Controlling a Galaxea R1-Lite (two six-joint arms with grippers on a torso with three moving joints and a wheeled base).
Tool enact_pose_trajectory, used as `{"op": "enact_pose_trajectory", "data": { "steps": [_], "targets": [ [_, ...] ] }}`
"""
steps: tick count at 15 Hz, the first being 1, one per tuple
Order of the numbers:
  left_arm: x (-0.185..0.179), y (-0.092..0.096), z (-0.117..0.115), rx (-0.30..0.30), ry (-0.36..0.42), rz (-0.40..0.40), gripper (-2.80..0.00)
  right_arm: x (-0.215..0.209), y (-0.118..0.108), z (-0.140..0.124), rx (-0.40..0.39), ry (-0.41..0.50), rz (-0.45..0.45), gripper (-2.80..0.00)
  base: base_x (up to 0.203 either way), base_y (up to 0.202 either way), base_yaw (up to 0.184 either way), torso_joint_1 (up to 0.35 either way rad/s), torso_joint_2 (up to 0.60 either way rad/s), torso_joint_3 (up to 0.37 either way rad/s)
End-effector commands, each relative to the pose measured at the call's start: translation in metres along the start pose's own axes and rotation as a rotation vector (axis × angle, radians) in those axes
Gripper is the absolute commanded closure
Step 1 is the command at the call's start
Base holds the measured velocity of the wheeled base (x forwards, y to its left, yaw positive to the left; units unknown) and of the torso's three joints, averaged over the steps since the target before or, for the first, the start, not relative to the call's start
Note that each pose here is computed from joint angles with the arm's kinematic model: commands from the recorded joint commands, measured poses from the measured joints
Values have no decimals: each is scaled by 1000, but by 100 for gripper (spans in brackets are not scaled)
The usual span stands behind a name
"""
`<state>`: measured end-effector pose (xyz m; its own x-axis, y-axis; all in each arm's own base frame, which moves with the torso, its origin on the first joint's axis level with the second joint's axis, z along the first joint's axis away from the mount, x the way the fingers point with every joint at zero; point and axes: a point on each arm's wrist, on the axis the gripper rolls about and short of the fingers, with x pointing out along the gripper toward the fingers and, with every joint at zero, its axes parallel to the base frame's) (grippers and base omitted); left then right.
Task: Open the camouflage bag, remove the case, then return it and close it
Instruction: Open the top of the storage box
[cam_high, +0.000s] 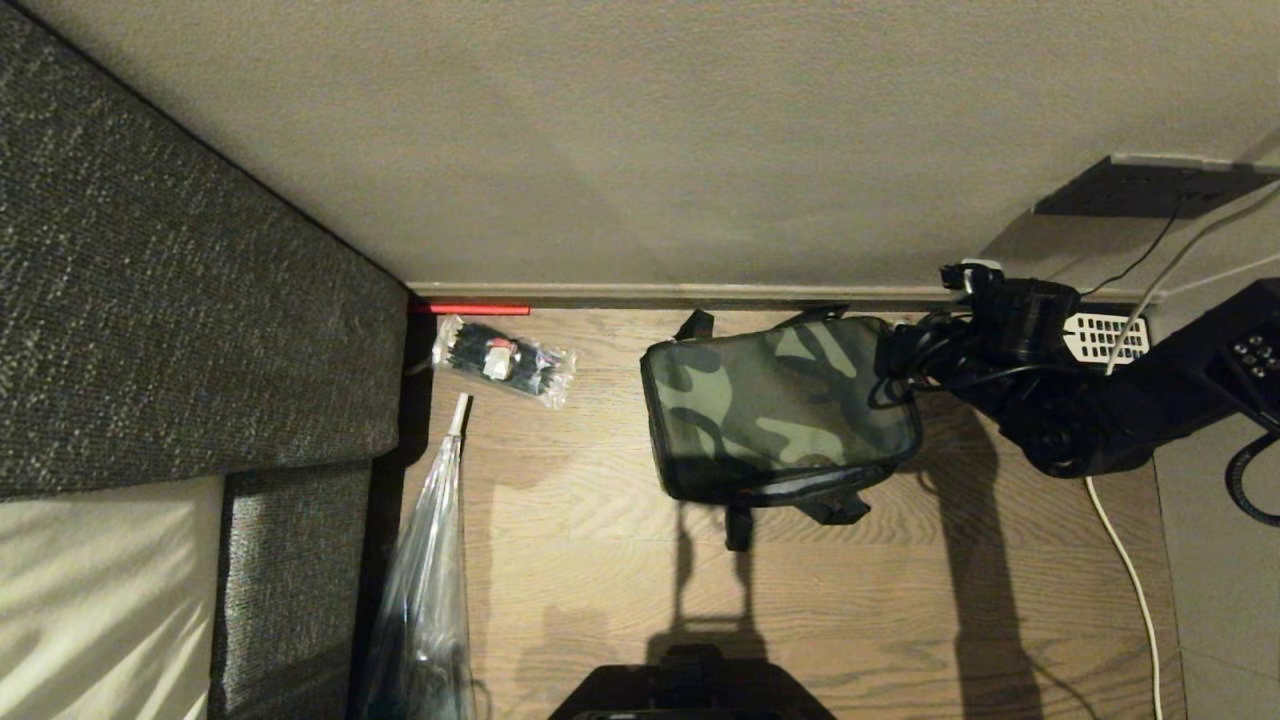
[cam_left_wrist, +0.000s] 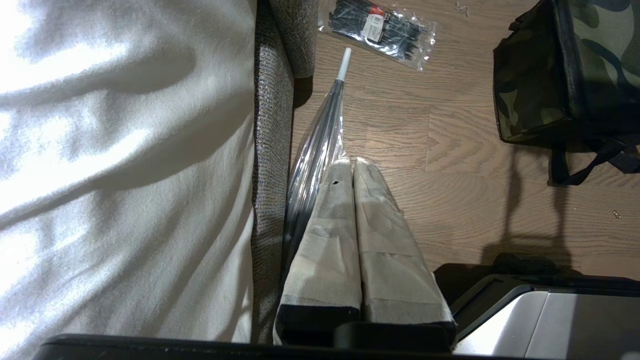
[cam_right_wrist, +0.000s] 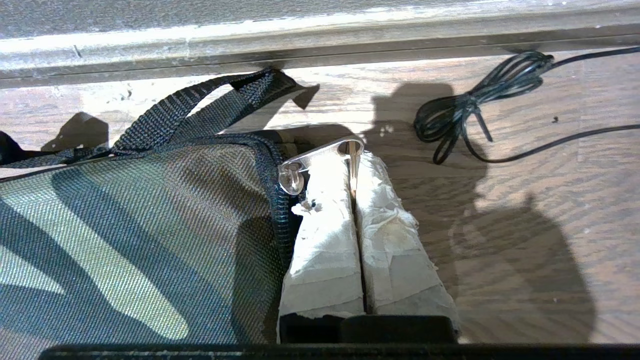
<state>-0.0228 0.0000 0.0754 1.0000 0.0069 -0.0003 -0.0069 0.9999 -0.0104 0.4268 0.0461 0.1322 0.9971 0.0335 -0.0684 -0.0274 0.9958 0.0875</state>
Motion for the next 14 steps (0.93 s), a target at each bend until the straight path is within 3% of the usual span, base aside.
{"op": "enact_pose_trajectory", "data": {
  "steps": [1,14],
  "targets": [
    [0,0,0,0,0,1,0,2,2,-1,1,-5,4,0,0,0,0,0,0,0],
    [0,0,0,0,0,1,0,5,4,14,28,-57,9,0,0,0,0,0,0,0]
  ]
}}
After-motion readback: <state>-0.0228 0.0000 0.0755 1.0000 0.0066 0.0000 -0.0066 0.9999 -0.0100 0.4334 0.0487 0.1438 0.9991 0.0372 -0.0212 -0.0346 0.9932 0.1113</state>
